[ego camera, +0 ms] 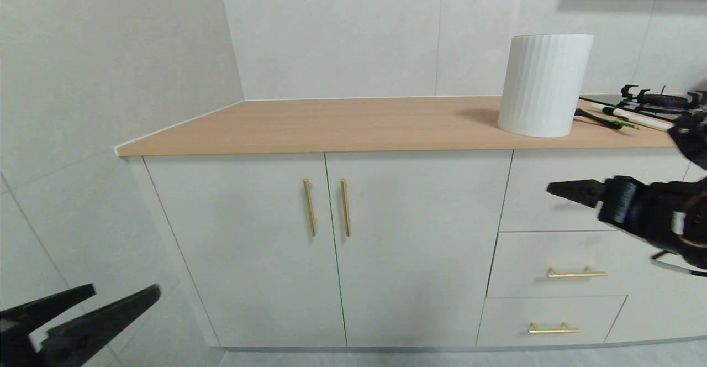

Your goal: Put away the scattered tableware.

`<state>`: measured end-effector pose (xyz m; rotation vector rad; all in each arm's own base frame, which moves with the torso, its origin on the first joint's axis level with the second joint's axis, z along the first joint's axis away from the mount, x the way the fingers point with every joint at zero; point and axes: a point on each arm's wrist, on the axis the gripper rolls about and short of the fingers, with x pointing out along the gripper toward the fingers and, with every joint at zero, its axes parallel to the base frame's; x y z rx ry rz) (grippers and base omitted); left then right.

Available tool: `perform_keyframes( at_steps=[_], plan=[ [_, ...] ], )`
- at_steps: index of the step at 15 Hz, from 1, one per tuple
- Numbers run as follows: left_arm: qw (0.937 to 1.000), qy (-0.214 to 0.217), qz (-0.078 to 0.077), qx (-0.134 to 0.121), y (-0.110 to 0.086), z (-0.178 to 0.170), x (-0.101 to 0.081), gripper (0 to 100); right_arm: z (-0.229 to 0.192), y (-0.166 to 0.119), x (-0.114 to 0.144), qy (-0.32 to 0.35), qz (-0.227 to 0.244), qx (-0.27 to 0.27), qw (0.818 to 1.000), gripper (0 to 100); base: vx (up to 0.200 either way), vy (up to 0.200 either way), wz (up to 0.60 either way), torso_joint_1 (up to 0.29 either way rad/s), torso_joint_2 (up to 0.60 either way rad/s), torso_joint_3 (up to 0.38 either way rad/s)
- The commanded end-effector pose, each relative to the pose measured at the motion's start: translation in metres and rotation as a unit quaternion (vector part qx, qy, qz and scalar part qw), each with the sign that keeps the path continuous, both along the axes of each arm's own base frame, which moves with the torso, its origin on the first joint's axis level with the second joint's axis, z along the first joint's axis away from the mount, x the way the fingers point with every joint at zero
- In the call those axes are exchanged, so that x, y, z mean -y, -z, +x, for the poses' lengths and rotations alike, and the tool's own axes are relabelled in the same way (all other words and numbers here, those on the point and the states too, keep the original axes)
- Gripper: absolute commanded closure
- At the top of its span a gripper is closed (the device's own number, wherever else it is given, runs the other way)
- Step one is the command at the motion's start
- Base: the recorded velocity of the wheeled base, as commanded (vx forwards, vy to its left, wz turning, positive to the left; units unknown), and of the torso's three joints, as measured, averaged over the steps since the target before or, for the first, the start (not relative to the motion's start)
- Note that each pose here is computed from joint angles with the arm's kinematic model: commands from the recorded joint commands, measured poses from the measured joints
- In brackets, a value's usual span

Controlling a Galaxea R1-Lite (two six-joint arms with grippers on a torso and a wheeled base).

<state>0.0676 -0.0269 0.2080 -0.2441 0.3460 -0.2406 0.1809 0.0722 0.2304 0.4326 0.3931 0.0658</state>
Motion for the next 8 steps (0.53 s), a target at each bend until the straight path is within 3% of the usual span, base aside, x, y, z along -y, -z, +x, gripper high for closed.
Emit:
perform_keyframes(
  at_steps=[1, 3, 4, 5, 8],
  plan=[
    [0.9951, -0.047, -0.004, 0.087, 0.034, -0.072, -0.032, 0, -0.131, 0.012, 0.059, 0.025, -0.054, 0.152, 0.987, 0, 0.000, 0.000, 0.00, 0.000, 0.00, 0.000],
    [0.9864, -0.087, 0.016, 0.139, 0.042, -0.098, -0.037, 0, -0.168, 0.016, 0.076, 0.089, -0.096, 0.198, 0.971, 0, 0.000, 0.000, 0.00, 0.000, 0.00, 0.000],
    [0.9786, -0.100, 0.030, 0.177, 0.046, -0.111, -0.039, 0, -0.190, 0.022, 0.082, 0.122, -0.119, 0.220, 0.961, 0, 0.000, 0.000, 0.00, 0.000, 0.00, 0.000],
    [0.9734, -0.113, 0.036, 0.196, 0.048, -0.118, -0.039, 0, -0.208, 0.026, 0.085, 0.122, -0.131, 0.248, 0.952, 0, 0.000, 0.000, 0.00, 0.000, 0.00, 0.000],
    [0.9649, -0.173, 0.047, 0.193, 0.049, -0.119, -0.038, 0, -0.239, 0.044, 0.090, 0.132, -0.160, 0.274, 0.939, 0, 0.000, 0.000, 0.00, 0.000, 0.00, 0.000]
  ],
)
